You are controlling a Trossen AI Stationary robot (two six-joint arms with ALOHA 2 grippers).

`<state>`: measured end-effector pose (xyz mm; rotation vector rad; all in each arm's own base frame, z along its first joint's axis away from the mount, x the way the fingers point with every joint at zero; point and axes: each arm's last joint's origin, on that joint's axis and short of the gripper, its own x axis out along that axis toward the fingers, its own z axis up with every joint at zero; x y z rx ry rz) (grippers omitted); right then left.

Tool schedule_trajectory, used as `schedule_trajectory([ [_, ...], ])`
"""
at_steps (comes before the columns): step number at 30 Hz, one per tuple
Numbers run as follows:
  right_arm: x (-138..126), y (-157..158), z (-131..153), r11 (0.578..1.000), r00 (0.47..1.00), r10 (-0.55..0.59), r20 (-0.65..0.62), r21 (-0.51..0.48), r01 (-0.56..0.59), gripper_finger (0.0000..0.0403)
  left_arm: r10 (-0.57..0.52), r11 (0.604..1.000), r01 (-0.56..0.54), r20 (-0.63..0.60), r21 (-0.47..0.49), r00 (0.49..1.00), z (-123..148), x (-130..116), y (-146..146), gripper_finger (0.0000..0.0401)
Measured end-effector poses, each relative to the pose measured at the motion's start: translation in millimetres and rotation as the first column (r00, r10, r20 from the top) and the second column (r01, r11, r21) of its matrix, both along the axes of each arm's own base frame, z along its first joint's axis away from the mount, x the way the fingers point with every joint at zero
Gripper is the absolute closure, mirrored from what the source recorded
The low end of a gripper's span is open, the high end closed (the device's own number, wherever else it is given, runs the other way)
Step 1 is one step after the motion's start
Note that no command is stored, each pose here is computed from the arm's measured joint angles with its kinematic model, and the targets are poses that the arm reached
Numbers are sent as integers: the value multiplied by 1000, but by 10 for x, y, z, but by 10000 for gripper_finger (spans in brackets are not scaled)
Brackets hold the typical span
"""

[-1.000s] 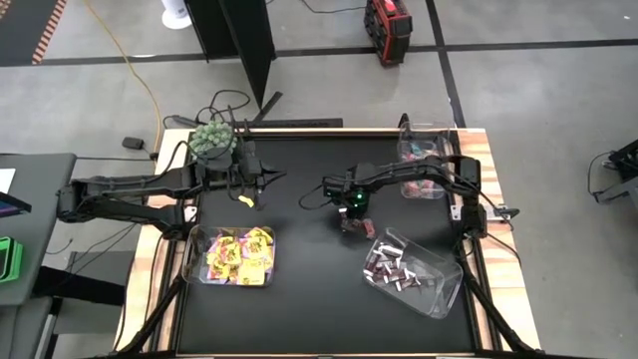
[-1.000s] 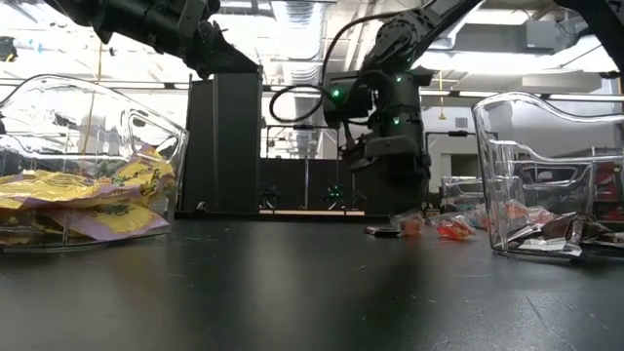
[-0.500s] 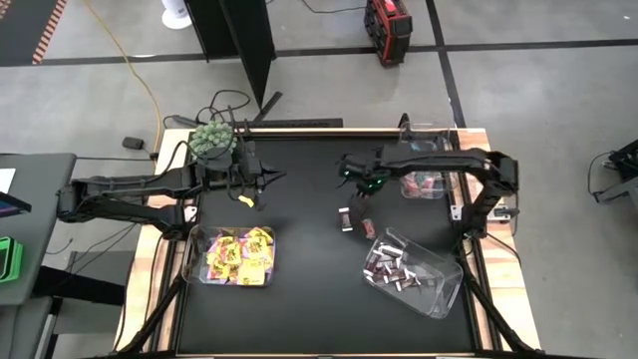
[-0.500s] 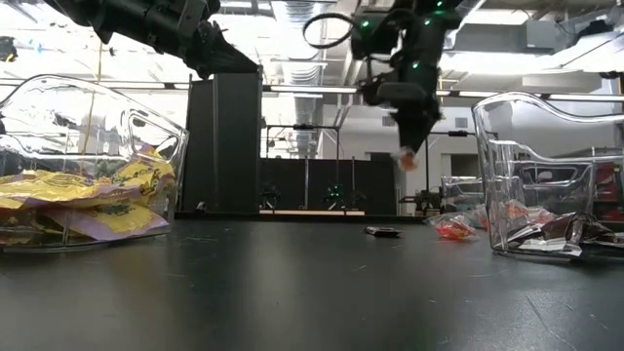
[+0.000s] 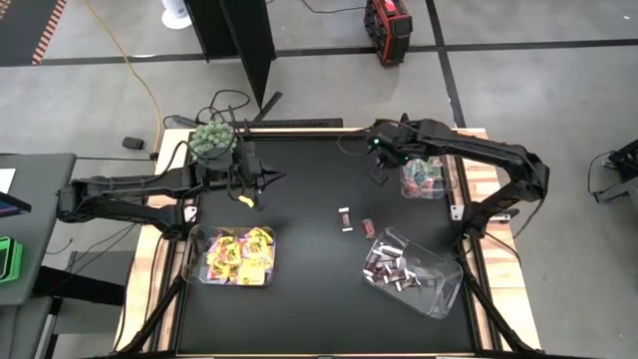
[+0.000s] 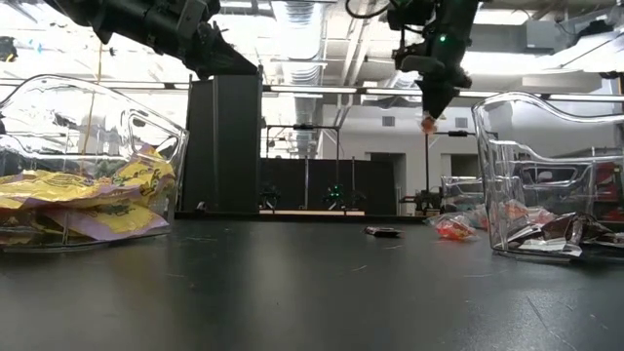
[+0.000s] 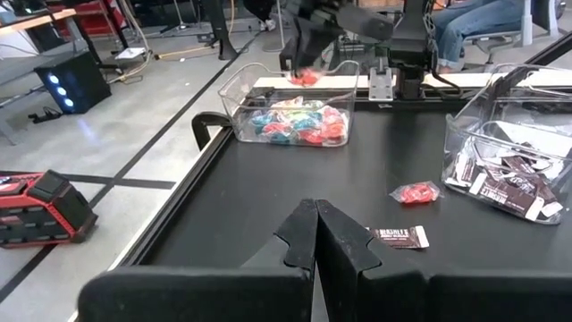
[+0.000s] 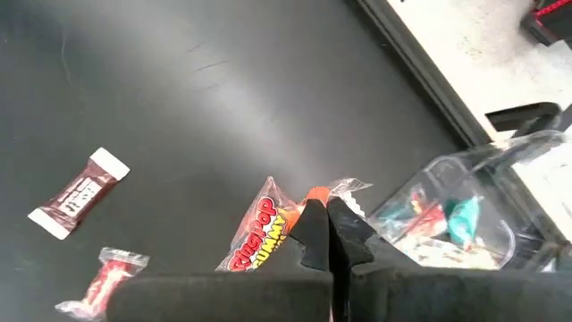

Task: Sort candy
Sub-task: Put the orange candy in the top right transparent container

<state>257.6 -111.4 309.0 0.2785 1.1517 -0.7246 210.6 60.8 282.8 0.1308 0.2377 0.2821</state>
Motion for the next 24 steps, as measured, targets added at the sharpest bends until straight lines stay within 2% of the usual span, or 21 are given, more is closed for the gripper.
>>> schedule_trajectory([
  [11, -168, -197, 57, 999, 999, -44, -12, -14, 44, 402, 0, 1000, 0, -1, 0, 1000, -1, 0, 0, 399],
  [24, -211, -269, 56, 998, 998, -59, -20, -15, 58, 402, 0, 1000, 0, -9, -2, 1000, -8, -2, 0, 399],
])
